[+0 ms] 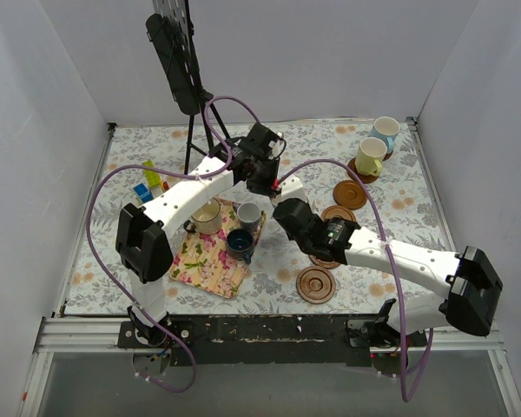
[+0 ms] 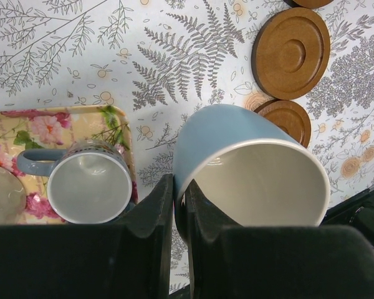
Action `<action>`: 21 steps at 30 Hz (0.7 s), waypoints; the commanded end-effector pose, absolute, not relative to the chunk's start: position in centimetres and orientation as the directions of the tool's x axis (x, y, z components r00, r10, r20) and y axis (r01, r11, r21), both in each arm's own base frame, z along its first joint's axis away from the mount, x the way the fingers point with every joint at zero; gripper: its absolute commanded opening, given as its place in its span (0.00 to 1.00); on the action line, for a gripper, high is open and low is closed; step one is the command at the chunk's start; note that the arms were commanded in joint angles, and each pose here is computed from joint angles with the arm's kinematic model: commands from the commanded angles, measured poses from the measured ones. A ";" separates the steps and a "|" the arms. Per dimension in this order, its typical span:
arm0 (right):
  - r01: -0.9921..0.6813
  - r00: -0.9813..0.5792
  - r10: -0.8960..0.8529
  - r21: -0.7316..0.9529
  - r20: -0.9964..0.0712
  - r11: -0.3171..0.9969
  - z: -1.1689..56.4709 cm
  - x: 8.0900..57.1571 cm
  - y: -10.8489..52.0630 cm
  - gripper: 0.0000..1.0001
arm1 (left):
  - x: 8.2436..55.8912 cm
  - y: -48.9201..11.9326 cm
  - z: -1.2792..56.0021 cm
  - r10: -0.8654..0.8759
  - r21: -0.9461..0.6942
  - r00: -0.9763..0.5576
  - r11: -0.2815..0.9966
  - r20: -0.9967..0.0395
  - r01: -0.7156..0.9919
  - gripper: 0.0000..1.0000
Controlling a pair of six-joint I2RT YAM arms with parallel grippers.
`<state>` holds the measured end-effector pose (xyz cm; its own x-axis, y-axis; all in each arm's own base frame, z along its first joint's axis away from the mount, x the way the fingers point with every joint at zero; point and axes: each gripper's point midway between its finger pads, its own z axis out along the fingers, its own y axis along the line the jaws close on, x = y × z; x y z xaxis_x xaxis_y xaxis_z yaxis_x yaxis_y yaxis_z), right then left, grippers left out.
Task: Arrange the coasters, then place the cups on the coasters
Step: Place the cup on the coaster.
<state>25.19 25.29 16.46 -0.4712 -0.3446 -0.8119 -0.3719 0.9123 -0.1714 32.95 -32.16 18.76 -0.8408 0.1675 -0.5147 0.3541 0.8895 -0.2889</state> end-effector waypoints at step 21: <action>-0.292 -0.362 -0.167 -0.059 -0.917 0.955 19.6 25.3 23.4 0.01 | 34.9 -32.5 25.7 0.033 -0.377 -0.742 0.845 -0.669 0.378 0.98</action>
<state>24.06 23.13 15.99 -0.4520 -0.3027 -0.8391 -0.3586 0.9230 -0.1398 33.79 -33.92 21.21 -0.8102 0.1078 -0.5761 0.3786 0.8465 -0.3742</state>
